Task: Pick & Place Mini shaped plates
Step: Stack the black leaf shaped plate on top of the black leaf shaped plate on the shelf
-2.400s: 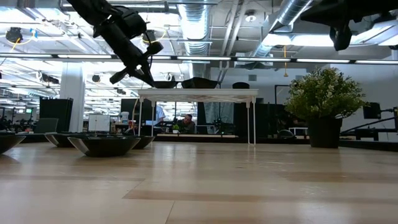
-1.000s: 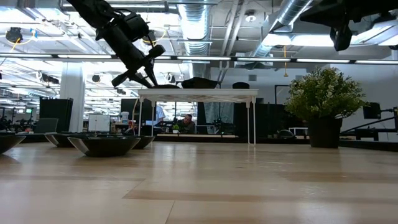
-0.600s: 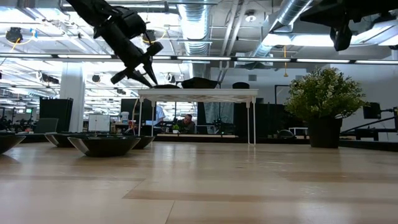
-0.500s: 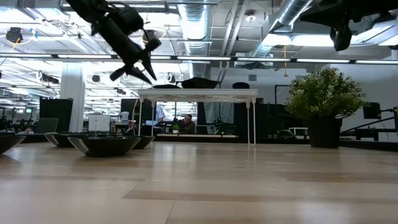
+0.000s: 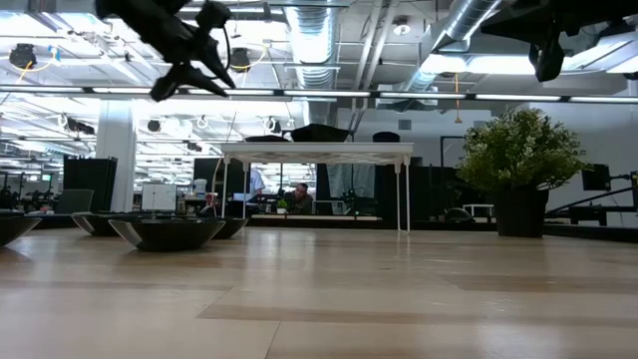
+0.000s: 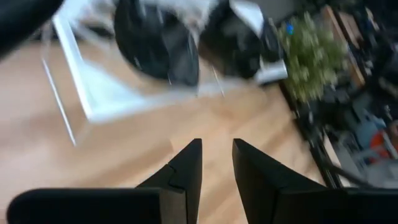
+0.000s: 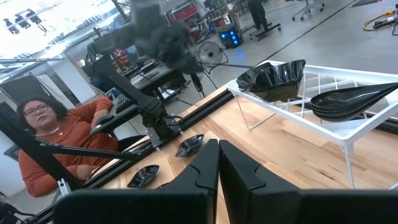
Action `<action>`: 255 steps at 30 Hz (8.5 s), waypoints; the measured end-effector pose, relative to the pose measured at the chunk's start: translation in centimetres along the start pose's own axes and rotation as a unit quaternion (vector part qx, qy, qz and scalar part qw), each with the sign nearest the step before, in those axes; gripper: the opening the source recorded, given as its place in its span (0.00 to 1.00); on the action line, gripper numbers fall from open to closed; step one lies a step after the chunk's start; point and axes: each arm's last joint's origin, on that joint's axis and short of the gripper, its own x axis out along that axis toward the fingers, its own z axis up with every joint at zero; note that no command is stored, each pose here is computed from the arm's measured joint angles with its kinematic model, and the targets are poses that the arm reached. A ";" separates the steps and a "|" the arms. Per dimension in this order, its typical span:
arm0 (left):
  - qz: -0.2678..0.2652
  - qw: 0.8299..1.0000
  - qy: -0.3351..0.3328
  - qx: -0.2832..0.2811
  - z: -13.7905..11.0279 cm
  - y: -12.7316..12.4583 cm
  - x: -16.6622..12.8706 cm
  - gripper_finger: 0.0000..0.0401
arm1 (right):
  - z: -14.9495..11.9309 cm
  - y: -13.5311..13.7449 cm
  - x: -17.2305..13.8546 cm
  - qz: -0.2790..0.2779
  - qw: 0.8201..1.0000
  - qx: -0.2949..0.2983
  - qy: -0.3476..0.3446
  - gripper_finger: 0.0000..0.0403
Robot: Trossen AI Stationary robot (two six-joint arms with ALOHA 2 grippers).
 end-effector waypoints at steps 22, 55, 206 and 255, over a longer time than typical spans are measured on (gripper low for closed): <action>0.059 0.969 0.186 -0.149 -12.9 4.9 1.7 0.22 | 0.0 0.0 0.0 0.000 1.000 0.000 0.000 0.02; 0.144 0.959 0.189 -0.153 -14.1 7.3 -2.4 0.22 | 0.6 -1.2 -2.2 0.033 0.999 0.010 0.002 0.02; 0.314 0.928 0.143 -0.139 -14.8 9.8 2.6 0.02 | -5.9 -4.1 -2.2 0.192 0.980 0.008 -0.052 0.02; 0.022 0.999 -0.020 -0.028 -4.0 -1.6 -2.6 0.01 | -5.8 -4.1 -2.2 0.195 0.979 0.011 -0.056 0.02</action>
